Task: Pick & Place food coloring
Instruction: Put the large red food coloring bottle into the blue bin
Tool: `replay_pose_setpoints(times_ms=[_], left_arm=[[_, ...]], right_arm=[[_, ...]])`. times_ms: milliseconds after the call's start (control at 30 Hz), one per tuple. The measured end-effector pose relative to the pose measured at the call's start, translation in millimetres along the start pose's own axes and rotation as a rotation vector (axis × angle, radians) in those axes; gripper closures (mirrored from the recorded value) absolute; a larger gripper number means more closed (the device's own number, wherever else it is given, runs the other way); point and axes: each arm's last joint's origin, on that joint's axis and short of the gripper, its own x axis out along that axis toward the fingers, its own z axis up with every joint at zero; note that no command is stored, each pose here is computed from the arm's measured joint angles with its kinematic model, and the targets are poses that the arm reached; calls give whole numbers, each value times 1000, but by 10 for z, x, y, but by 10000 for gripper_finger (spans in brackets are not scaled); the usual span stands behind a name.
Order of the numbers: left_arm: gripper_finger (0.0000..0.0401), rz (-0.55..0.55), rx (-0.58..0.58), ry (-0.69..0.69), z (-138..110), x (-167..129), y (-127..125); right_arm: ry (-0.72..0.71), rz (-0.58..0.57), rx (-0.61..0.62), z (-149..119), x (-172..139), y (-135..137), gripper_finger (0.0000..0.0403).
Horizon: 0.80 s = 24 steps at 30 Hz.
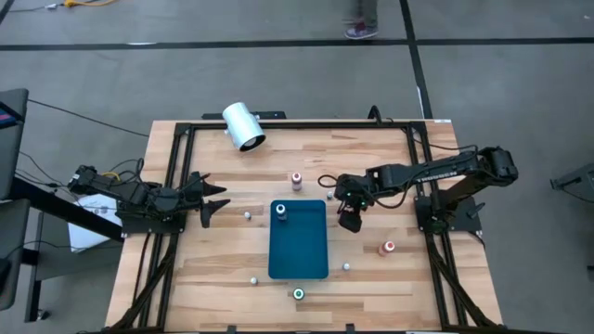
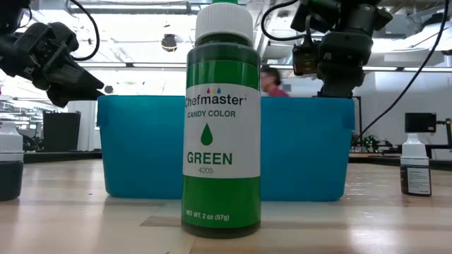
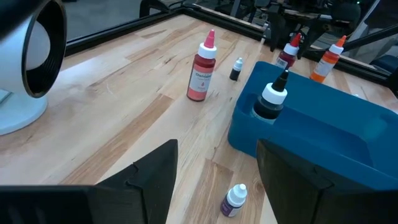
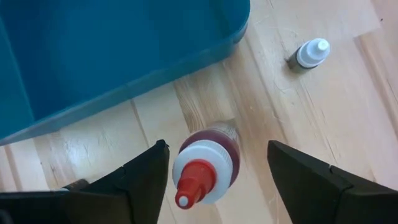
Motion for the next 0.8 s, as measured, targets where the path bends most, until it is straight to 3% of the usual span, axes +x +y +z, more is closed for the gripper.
replay_pose_setpoints(times_ms=[433,800], left_arm=[[192,13,-12,25,-22,-4,14],[192,14,-11,28,-25,-4,15]], right_arm=[[3,5,2,1,-15,0,293],[28,-3,-32,110,-199,63,295]])
